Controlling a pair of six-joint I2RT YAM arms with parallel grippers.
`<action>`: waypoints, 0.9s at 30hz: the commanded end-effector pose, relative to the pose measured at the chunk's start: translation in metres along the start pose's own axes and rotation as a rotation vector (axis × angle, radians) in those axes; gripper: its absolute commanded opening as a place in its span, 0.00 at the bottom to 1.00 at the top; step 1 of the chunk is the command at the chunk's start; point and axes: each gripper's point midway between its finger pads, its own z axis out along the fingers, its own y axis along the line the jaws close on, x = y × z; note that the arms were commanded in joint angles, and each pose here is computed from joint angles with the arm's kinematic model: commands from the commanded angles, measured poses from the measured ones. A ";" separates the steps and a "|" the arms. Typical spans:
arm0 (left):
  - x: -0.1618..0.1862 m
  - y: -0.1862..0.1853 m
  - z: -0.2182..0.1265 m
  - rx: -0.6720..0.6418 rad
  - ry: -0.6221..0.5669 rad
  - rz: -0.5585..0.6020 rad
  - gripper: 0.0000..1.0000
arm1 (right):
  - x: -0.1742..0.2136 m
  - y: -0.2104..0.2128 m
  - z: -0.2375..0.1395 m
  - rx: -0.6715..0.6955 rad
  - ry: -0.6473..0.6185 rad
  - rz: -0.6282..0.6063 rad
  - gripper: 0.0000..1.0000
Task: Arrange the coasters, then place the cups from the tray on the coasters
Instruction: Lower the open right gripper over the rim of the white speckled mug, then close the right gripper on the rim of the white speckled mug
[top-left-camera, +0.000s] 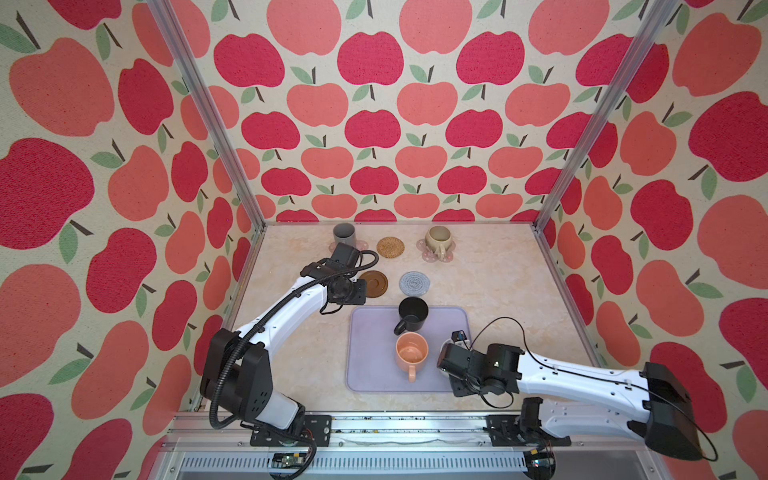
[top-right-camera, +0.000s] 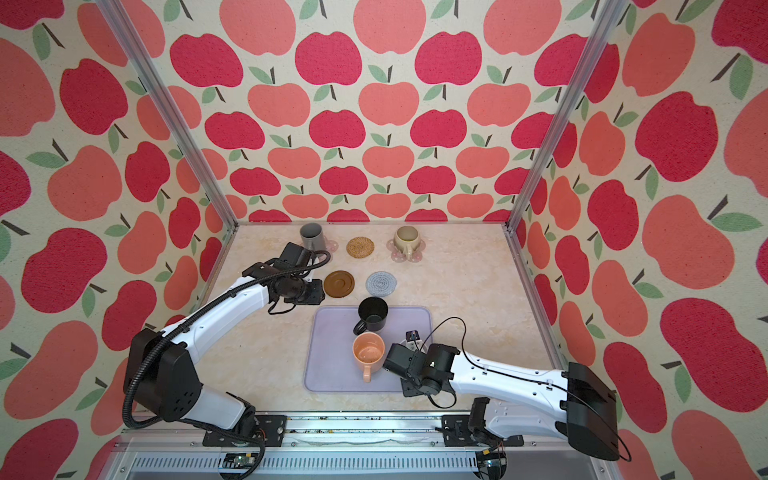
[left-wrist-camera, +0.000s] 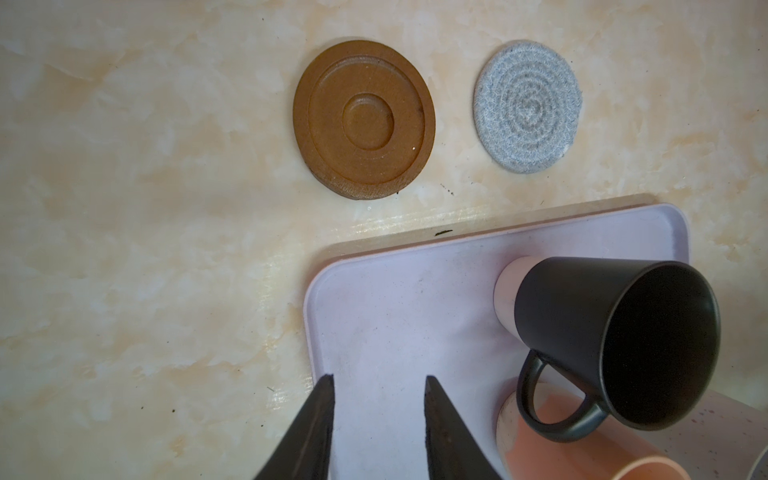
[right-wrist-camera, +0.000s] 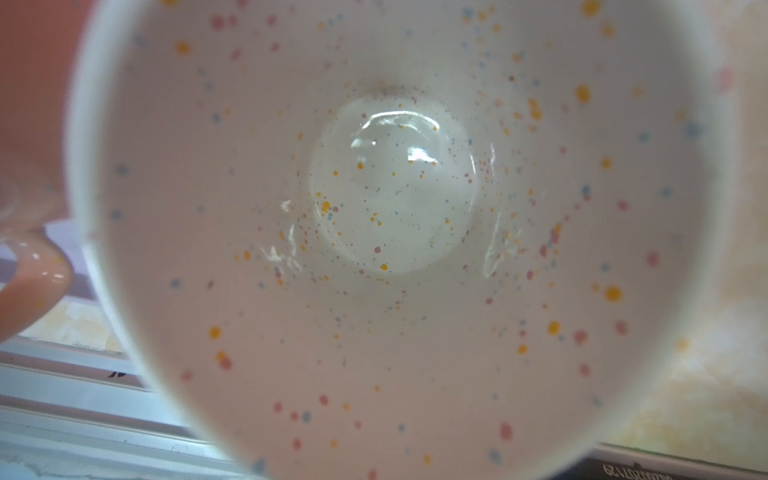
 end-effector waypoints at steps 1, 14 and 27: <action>0.004 0.001 0.006 0.007 0.022 -0.015 0.38 | -0.015 -0.017 0.002 0.046 -0.042 -0.001 0.06; -0.001 0.006 0.007 0.003 0.020 -0.029 0.38 | -0.042 -0.011 0.008 0.024 -0.047 -0.069 0.21; -0.002 0.009 0.003 0.001 0.014 -0.038 0.38 | -0.055 -0.010 0.005 0.046 -0.063 -0.065 0.37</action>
